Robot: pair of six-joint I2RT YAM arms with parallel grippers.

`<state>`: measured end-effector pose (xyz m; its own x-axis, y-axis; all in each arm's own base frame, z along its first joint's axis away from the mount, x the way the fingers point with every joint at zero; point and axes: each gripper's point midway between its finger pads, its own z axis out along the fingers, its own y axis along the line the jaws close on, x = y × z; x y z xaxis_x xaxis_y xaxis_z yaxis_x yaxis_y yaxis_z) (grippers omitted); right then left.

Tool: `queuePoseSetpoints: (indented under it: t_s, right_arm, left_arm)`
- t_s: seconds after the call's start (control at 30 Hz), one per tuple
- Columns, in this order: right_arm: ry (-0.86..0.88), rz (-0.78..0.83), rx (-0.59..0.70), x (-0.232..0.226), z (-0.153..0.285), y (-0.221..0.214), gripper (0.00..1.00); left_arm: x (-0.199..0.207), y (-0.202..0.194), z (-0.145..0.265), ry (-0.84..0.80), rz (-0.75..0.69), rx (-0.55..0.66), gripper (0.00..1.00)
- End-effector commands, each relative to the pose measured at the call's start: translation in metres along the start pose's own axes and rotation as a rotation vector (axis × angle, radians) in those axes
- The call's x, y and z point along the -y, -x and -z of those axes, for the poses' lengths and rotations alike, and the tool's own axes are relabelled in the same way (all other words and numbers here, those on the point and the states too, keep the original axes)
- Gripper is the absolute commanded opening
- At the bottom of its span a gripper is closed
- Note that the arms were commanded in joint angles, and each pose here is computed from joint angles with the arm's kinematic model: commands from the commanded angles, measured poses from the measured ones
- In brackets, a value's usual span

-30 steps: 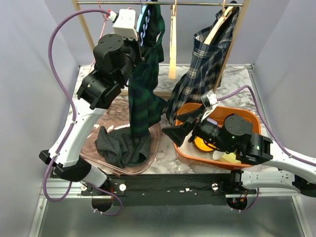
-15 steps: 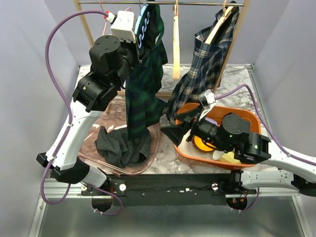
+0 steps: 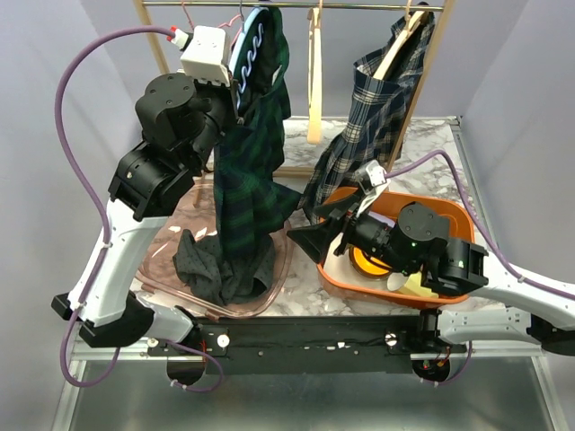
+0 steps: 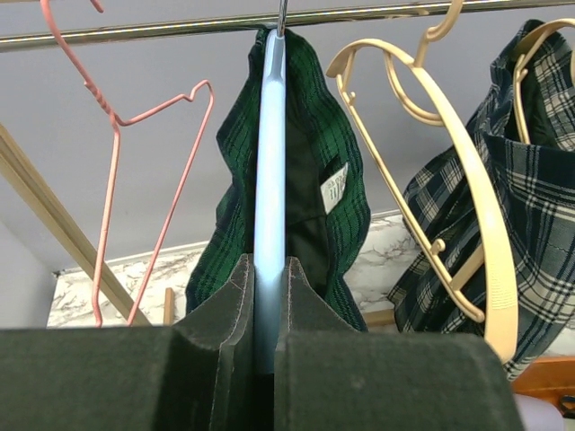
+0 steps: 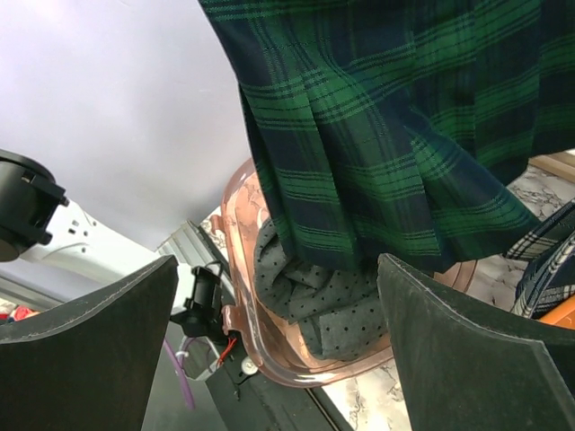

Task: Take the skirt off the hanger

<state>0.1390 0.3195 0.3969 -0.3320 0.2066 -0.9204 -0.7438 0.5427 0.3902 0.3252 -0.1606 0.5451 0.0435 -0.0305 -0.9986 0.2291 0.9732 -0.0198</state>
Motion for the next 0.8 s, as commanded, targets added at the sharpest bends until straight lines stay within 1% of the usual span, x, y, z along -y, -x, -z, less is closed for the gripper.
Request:
queuePoseSetpoints:
  t_s: [0.0,0.13,0.27,0.3,0.43,0.53,0.63,0.73,0.77]
  right_arm:
    - [0.006,0.006,0.015,-0.004,0.000,0.010,0.98]
    - [0.007,0.016,0.021,-0.008,-0.005,0.015,0.96]
    - [0.009,0.041,0.033,-0.016,-0.016,0.028,0.95]
    - [0.015,0.041,0.044,-0.020,-0.017,0.038,0.95]
    - [0.017,0.066,0.034,-0.031,-0.039,0.042,0.96]
    - [0.060,0.069,0.035,-0.044,-0.047,0.048,0.96]
    - [0.120,0.045,0.010,-0.060,-0.063,0.039,0.96]
    - [0.137,-0.016,-0.006,-0.072,-0.083,0.033,0.97]
    - [0.141,-0.060,0.007,-0.076,-0.088,0.036,0.98]
  left_arm:
    - [-0.006,0.065,0.031,-0.050,0.079,0.197,0.00]
    - [-0.007,0.071,0.050,-0.083,0.124,0.214,0.00]
    - [-0.002,0.079,0.070,-0.155,0.196,0.238,0.00]
    - [-0.003,0.082,0.074,-0.162,0.205,0.246,0.00]
    - [-0.009,0.094,0.093,-0.175,0.231,0.278,0.00]
    - [-0.012,0.094,0.098,-0.169,0.235,0.275,0.00]
    - [-0.018,0.090,0.099,-0.137,0.263,0.265,0.00]
    - [-0.023,0.082,0.098,-0.101,0.296,0.243,0.00]
    - [-0.023,0.081,0.098,-0.099,0.300,0.241,0.00]
